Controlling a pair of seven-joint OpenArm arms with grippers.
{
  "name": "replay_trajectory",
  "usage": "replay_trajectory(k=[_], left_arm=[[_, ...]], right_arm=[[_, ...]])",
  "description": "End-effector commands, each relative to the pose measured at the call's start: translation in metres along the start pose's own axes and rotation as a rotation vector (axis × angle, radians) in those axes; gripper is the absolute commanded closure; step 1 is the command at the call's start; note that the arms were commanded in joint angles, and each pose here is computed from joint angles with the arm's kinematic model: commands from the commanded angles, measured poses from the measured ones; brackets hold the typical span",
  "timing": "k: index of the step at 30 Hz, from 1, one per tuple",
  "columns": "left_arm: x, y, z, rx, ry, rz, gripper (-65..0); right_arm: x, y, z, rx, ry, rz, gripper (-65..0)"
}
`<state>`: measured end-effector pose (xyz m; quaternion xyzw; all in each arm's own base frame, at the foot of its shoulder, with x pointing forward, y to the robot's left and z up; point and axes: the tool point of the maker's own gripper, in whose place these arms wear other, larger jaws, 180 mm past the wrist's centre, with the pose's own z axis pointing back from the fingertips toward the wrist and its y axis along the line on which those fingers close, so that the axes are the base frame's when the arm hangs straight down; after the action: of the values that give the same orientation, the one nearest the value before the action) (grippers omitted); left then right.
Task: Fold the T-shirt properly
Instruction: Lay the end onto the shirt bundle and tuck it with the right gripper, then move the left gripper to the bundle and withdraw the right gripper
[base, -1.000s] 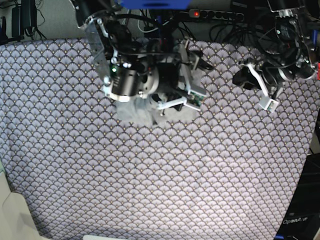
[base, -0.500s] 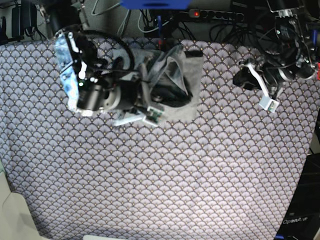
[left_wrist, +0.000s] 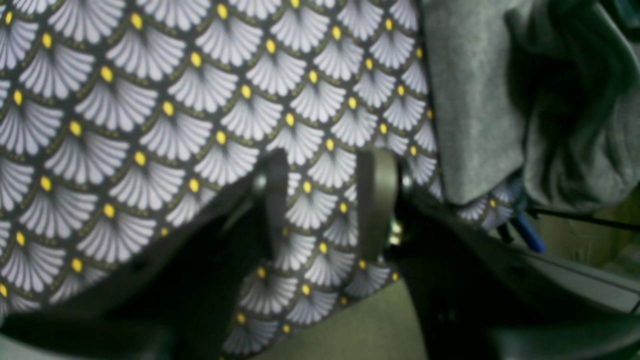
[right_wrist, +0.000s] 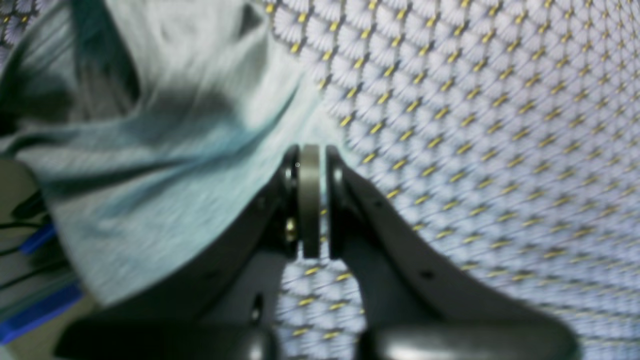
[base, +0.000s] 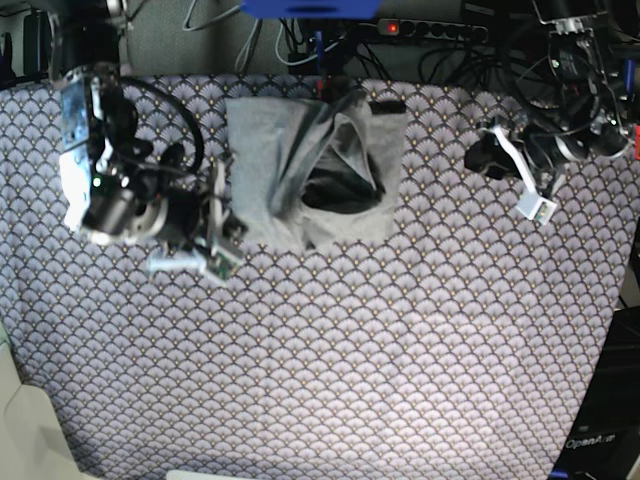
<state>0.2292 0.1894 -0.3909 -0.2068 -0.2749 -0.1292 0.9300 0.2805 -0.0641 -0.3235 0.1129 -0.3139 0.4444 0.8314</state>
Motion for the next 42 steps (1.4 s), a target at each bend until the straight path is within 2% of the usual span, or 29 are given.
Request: replay_trajectory(k=[1, 7, 16, 19, 22, 26, 30, 34, 38, 42], left_arm=[[0.012, 0.002, 0.005, 0.002, -0.039, -0.02, -22.6], [0.012, 0.002, 0.006, 0.003, -0.041, -0.018, -22.6], [0.012, 0.002, 0.006, 0.004, -0.039, -0.019, -22.6], [0.012, 0.003, 0.007, 0.006, -0.038, -0.021, -22.6], [0.005, 0.003, 0.009, 0.006, -0.025, -0.017, -22.6], [0.001, 0.002, 0.01, 0.005, -0.016, -0.017, -22.6], [-0.009, 0.018, 0.024, 0.057, -0.021, 0.03, -22.6], [-0.016, 0.026, 0.032, 0.086, -0.019, 0.053, -22.6], [-0.018, 0.028, 0.033, 0.09, -0.018, 0.058, -22.6], [-0.012, 0.021, 0.032, 0.08, -0.034, 0.045, -22.6]], right_arm=[[0.008, 0.003, 0.002, 0.01, -0.047, 0.001, -0.3], [0.008, 0.029, -0.006, 0.068, -0.105, -0.049, -0.3], [0.017, 0.033, -0.009, 0.079, -0.129, -0.063, -0.3], [0.02, 0.033, -0.017, 0.095, -0.135, -0.084, -0.3], [0.031, 0.042, -0.035, 0.151, -0.138, -0.088, -0.3], [0.071, 0.071, -0.058, 0.261, -0.2, -0.026, -0.3], [0.122, 0.104, -0.071, 0.356, -0.248, 0.069, -0.3], [0.152, 0.12, -0.072, 0.393, -0.285, 0.13, -0.3], [0.155, 0.111, -0.071, 0.374, -0.286, 0.135, -0.3], [0.127, 0.094, -0.074, 0.342, -0.225, 0.132, -0.3]])
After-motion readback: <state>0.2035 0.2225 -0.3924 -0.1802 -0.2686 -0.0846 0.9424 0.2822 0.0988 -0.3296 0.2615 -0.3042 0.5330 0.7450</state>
